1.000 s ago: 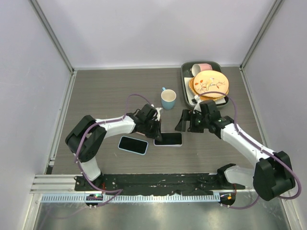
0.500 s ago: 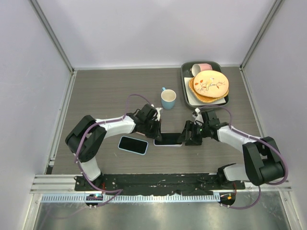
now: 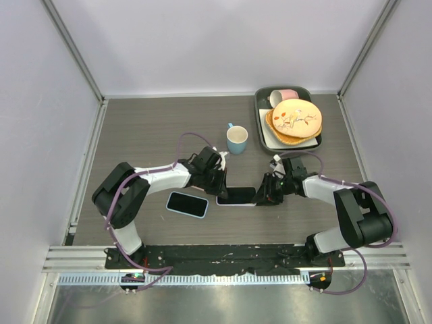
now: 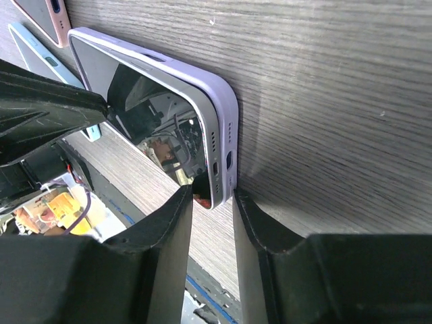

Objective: Put the phone into the phone case

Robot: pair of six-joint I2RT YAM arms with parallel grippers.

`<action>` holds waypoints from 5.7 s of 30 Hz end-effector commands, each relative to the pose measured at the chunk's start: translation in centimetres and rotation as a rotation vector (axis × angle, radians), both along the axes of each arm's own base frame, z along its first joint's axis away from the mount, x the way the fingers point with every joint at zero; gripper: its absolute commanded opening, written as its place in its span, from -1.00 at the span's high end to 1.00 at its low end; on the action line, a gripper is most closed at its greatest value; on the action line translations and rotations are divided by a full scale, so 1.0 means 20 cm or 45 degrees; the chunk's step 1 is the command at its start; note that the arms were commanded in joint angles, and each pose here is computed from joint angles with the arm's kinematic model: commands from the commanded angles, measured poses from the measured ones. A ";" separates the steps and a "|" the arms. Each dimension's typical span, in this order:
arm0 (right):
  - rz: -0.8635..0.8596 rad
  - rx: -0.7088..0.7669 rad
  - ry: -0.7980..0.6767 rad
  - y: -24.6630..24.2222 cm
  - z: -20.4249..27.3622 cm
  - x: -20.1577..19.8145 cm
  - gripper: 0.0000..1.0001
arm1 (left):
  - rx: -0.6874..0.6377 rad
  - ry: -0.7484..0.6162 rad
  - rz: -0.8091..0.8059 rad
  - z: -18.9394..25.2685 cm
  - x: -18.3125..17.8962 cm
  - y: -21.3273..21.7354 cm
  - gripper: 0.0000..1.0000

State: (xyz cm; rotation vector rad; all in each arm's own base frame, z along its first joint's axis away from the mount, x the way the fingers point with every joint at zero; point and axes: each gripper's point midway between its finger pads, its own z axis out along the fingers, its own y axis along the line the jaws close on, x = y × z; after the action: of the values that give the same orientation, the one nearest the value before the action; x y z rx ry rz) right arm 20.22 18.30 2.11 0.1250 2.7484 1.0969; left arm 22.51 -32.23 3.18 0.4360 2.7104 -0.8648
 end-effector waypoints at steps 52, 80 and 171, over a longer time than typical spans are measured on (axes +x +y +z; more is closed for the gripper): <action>0.184 -1.039 -0.243 -0.10 -0.26 0.03 0.97 | -0.012 -0.233 -0.005 0.30 0.14 -0.05 1.00; -0.022 -0.005 -0.529 0.07 0.45 0.22 -0.33 | -0.391 -0.590 0.036 0.65 0.04 0.03 0.65; 0.238 -0.970 -0.149 -0.04 -0.40 0.04 0.98 | 0.304 -0.104 -0.161 -0.36 -0.05 -0.08 0.78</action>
State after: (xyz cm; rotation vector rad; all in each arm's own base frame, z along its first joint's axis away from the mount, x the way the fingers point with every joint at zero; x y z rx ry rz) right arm 25.59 20.97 1.21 -0.1424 2.7272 0.3552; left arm 24.75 -38.41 3.00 0.6196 2.5006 -0.7948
